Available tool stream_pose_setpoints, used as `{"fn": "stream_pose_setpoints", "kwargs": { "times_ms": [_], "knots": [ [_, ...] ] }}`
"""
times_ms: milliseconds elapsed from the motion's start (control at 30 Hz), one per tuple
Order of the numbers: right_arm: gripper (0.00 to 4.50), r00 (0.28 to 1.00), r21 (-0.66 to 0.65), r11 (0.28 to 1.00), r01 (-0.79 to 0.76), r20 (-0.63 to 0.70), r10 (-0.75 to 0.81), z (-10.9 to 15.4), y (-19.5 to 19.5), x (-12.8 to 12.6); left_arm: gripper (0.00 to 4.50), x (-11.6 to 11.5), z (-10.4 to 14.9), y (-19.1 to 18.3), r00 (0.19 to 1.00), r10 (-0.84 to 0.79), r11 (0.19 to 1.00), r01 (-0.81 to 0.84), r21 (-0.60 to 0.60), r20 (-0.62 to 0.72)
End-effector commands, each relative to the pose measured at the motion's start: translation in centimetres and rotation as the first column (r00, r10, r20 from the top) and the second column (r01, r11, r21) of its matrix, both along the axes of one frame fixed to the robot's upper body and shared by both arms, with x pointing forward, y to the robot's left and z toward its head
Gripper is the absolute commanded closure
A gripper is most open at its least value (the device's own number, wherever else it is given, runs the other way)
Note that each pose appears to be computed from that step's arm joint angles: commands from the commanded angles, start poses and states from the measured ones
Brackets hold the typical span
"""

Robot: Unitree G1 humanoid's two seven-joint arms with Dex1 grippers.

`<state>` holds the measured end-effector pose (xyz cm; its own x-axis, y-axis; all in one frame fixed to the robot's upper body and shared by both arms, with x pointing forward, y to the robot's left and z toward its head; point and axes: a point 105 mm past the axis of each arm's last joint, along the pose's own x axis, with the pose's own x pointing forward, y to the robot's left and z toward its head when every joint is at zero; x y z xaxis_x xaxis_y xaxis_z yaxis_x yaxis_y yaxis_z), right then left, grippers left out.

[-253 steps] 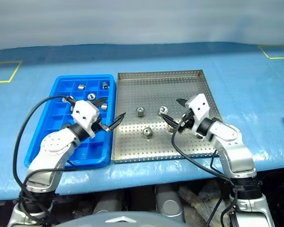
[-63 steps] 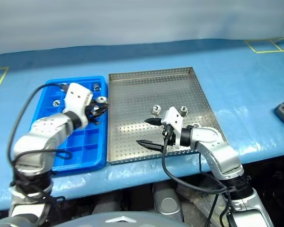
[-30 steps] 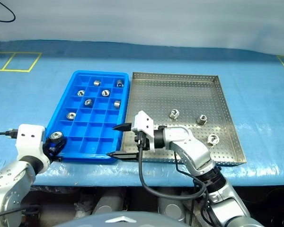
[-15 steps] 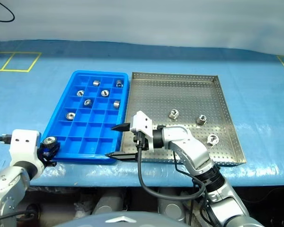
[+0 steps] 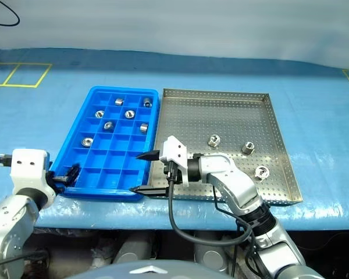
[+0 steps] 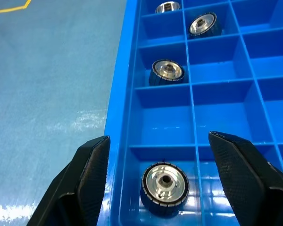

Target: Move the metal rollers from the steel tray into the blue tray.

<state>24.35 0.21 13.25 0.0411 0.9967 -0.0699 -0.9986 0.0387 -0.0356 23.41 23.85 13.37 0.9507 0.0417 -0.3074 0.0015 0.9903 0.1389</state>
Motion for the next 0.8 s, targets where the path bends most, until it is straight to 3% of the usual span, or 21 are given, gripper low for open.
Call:
{"fn": "stream_pose_setpoints", "kwargs": {
  "times_ms": [33, 100, 233, 400, 500, 633, 800],
  "knots": [
    [0.00, 0.995, 0.027, 0.997, 0.072, 0.066, -0.074, 1.4, -1.3, 0.9, 0.86, 1.4, 1.7, -2.8, 0.982, -0.157, 0.987, 0.161, -0.026, 0.109],
    [0.00, 0.977, -0.015, 0.981, 0.192, 0.095, -0.190, 1.1, -3.3, 2.2, 0.86, 3.0, 1.9, -5.5, 0.945, -0.293, 0.953, 0.301, -0.034, 0.143],
    [0.00, 0.882, -0.131, 0.880, 0.457, 0.192, -0.430, -0.3, -7.6, 4.7, 0.86, 6.5, 2.0, -9.7, 0.872, -0.442, 0.891, 0.455, -0.014, 0.209],
    [0.00, 0.821, -0.156, 0.815, 0.559, 0.243, -0.516, -0.2, -10.5, 4.1, 0.86, 8.8, 2.0, -15.5, 0.737, -0.624, 0.763, 0.647, -0.002, 0.258],
    [0.00, 0.800, -0.165, 0.791, 0.589, 0.253, -0.544, -0.1, -11.4, 3.7, 0.86, 9.3, 1.7, -18.2, 0.643, -0.726, 0.667, 0.745, 0.021, 0.245],
    [0.00, 0.735, -0.161, 0.723, 0.672, 0.266, -0.624, 0.0, -13.4, 3.5, 0.86, 8.7, 0.4, -21.7, 0.458, -0.872, 0.470, 0.882, 0.033, 0.170],
    [0.00, 0.681, -0.176, 0.661, 0.730, 0.277, -0.678, -0.2, -15.0, 3.0, 0.86, 7.3, -1.8, -23.1, 0.313, -0.947, 0.314, 0.949, 0.013, 0.072]
  ]
}}
